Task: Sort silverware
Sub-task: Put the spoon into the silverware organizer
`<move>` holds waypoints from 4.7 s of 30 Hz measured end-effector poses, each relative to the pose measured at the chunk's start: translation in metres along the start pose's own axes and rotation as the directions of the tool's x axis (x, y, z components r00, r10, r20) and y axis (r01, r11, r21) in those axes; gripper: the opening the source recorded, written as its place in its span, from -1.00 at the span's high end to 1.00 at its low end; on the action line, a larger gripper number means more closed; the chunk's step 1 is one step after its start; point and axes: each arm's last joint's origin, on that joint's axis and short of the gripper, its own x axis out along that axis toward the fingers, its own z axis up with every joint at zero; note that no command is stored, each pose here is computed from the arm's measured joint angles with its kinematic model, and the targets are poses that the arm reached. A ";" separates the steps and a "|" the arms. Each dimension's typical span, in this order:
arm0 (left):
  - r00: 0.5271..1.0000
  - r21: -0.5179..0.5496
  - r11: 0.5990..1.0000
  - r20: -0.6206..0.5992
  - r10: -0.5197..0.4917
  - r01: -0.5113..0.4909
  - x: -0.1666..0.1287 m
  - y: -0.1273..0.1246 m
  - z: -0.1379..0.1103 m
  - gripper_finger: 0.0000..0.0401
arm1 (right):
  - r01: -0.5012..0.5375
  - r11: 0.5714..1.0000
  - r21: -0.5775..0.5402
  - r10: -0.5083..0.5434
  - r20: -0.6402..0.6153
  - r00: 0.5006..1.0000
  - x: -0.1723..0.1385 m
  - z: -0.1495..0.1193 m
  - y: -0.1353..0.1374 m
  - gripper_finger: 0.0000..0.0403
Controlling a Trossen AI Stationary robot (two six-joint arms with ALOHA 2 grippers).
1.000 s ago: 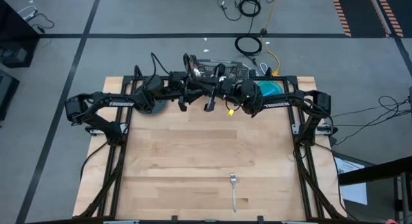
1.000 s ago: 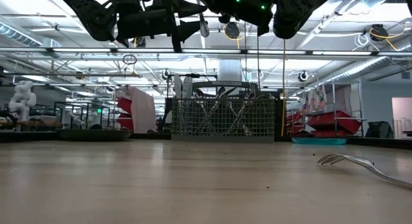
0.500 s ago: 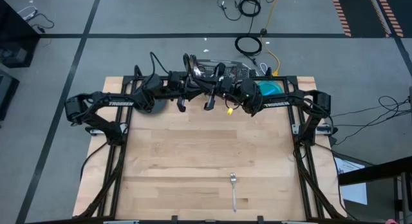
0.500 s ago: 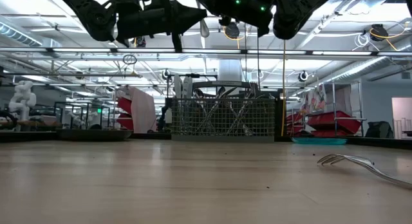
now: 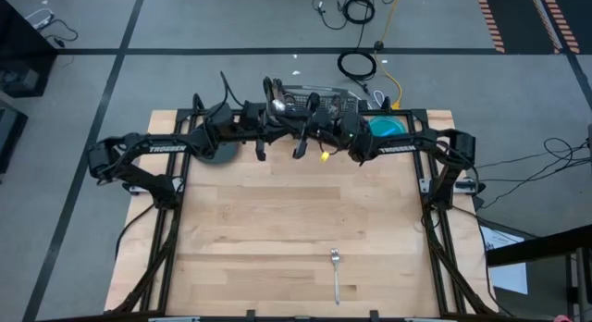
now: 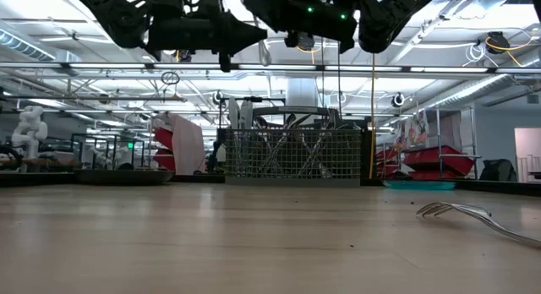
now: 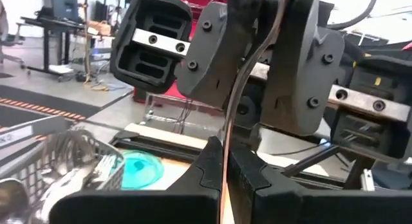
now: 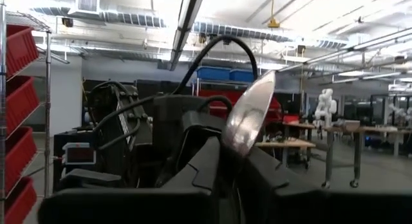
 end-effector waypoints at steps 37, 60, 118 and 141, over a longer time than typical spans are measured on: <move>0.972 0.029 0.988 -0.186 -0.143 0.151 -0.001 -0.011 -0.017 0.96 | -0.150 0.980 0.133 0.184 -0.308 0.933 -0.025 0.051 -0.006 0.34; 0.973 0.061 0.986 -0.182 -0.141 0.154 0.000 -0.012 -0.016 0.96 | -0.253 0.949 0.185 0.302 -0.319 0.898 -0.027 0.048 -0.003 0.98; 0.993 0.026 0.993 -0.034 0.117 -0.116 -0.096 -0.030 0.010 -0.07 | 0.274 0.957 0.095 -0.255 -0.174 0.951 -0.034 -0.024 -0.080 1.00; 0.988 -0.021 0.991 -0.087 0.130 -0.132 -0.098 -0.029 0.004 -0.04 | 0.406 0.845 0.348 -0.342 -0.233 0.910 -0.069 -0.098 -0.085 1.00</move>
